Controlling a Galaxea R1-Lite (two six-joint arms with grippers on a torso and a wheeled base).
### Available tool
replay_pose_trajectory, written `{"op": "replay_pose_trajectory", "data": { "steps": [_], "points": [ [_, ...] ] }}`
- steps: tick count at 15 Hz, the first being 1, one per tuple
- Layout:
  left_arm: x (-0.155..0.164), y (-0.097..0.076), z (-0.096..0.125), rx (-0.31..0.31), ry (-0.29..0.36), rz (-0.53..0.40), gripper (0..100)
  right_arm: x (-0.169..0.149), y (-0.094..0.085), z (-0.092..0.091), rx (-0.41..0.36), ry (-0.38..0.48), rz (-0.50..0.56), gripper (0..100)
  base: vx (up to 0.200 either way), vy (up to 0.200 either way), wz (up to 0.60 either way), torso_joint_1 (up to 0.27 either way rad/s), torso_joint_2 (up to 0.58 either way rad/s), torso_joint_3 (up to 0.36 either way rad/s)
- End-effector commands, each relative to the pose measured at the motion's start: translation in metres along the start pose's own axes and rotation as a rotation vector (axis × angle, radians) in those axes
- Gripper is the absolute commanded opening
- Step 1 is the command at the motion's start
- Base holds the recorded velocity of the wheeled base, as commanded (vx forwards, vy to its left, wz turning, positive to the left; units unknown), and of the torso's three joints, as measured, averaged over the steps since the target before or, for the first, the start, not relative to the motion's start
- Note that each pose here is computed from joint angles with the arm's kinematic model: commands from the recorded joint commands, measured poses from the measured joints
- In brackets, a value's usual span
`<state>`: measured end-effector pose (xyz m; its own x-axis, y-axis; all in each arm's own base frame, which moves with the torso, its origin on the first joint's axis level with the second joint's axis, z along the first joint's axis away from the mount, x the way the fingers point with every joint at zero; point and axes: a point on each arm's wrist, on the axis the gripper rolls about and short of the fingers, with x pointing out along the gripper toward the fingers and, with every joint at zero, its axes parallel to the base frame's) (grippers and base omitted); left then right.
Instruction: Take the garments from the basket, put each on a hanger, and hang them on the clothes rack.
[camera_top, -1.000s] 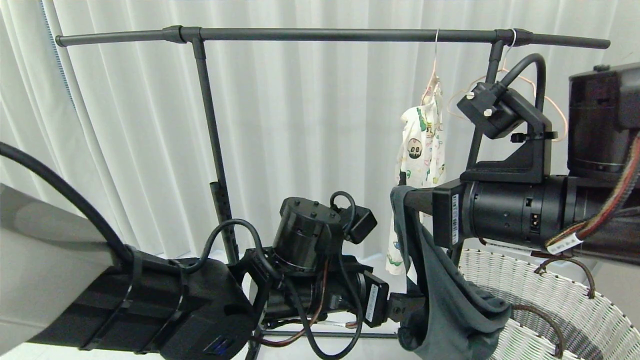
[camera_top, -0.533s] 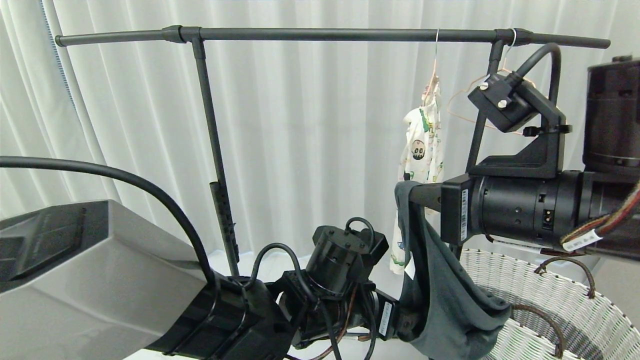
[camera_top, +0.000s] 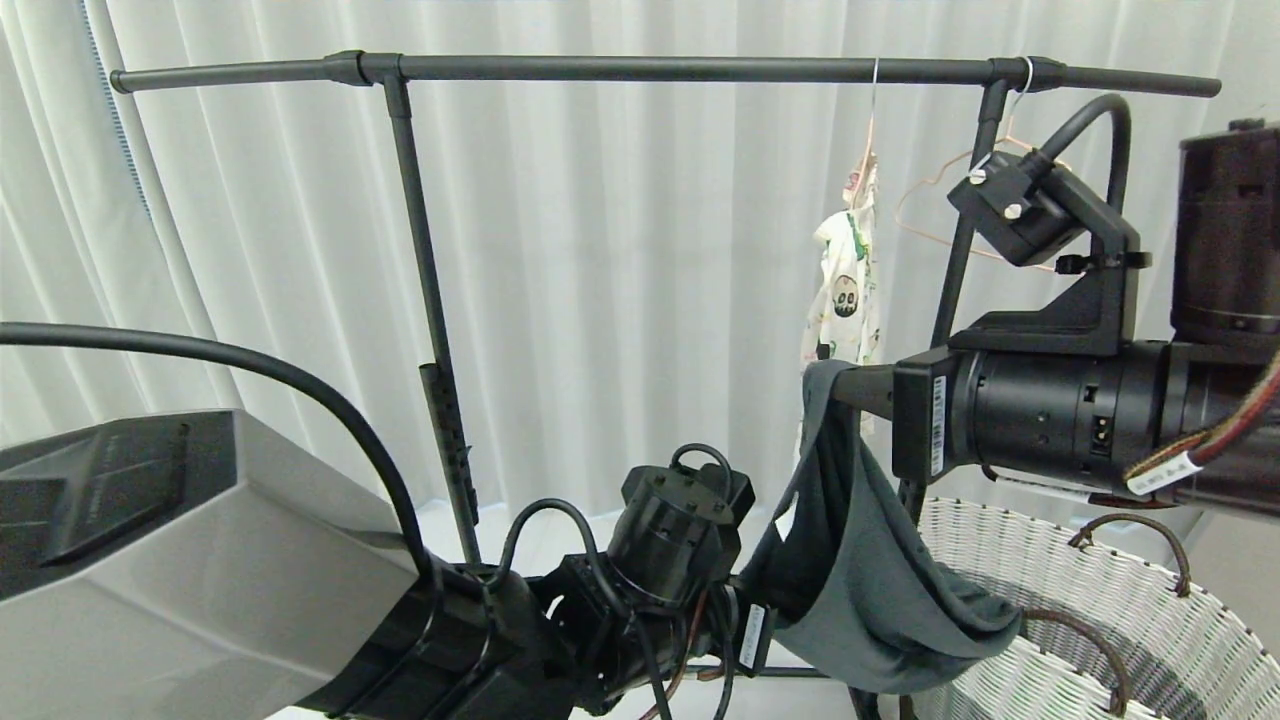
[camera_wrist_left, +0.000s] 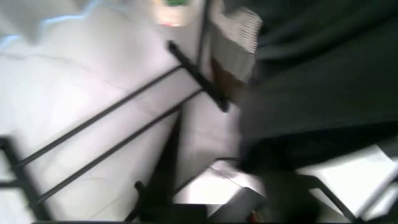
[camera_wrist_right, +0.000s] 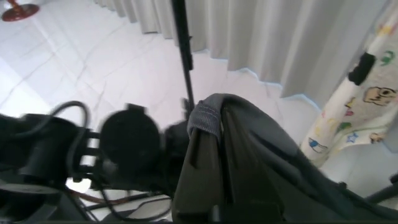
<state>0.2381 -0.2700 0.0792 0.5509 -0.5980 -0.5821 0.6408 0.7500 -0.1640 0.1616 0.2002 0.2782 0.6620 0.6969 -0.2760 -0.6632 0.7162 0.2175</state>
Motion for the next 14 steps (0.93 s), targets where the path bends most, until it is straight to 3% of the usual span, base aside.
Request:
{"op": "replay_pose_trajectory", "data": {
  "steps": [1, 4, 5, 6, 9, 11, 14],
  "points": [
    [-0.03, 0.002, 0.007, -0.013, -0.052, 0.037, 0, -0.002, -0.008, 0.0, 0.004, -0.004, -0.031, 0, 0.0, 0.0, 0.0, 0.0, 0.0, 0.0],
    [-0.087, 0.015, 0.036, -0.116, -0.209, 0.052, 0, -0.002, -0.013, 0.005, -0.014, -0.05, -0.043, 0, 0.0, 0.0, 0.0, 0.0, 0.0, 0.0],
    [-0.094, 0.017, 0.039, -0.121, -0.224, 0.058, 0, -0.002, -0.013, 0.006, -0.019, -0.057, -0.041, 0, 0.0, 0.0, 0.0, 0.0, 0.0, 0.0],
    [-0.127, 0.023, 0.05, -0.135, -0.248, 0.079, 0, -0.002, -0.012, 0.009, -0.034, -0.088, -0.035, 0, 0.0, 0.0, 0.0, 0.0, 0.0, 0.0],
    [-0.182, 0.029, 0.072, -0.148, -0.274, 0.122, 0, -0.006, -0.016, 0.016, -0.061, -0.138, -0.057, 0, 0.0, 0.0, 0.0, 0.0, 0.0, 0.0],
    [-0.211, 0.027, 0.091, -0.108, -0.313, 0.153, 0, -0.014, -0.019, 0.02, -0.076, -0.165, -0.076, 0, 0.0, 0.0, 0.0, 0.0, 0.0, 0.0],
    [-0.247, 0.022, 0.119, 0.032, -0.333, 0.275, 0, -0.041, -0.019, 0.029, -0.098, -0.229, -0.11, 0, 0.0, 0.0, 0.0, 0.0, 0.0, 0.0]
  ]
}}
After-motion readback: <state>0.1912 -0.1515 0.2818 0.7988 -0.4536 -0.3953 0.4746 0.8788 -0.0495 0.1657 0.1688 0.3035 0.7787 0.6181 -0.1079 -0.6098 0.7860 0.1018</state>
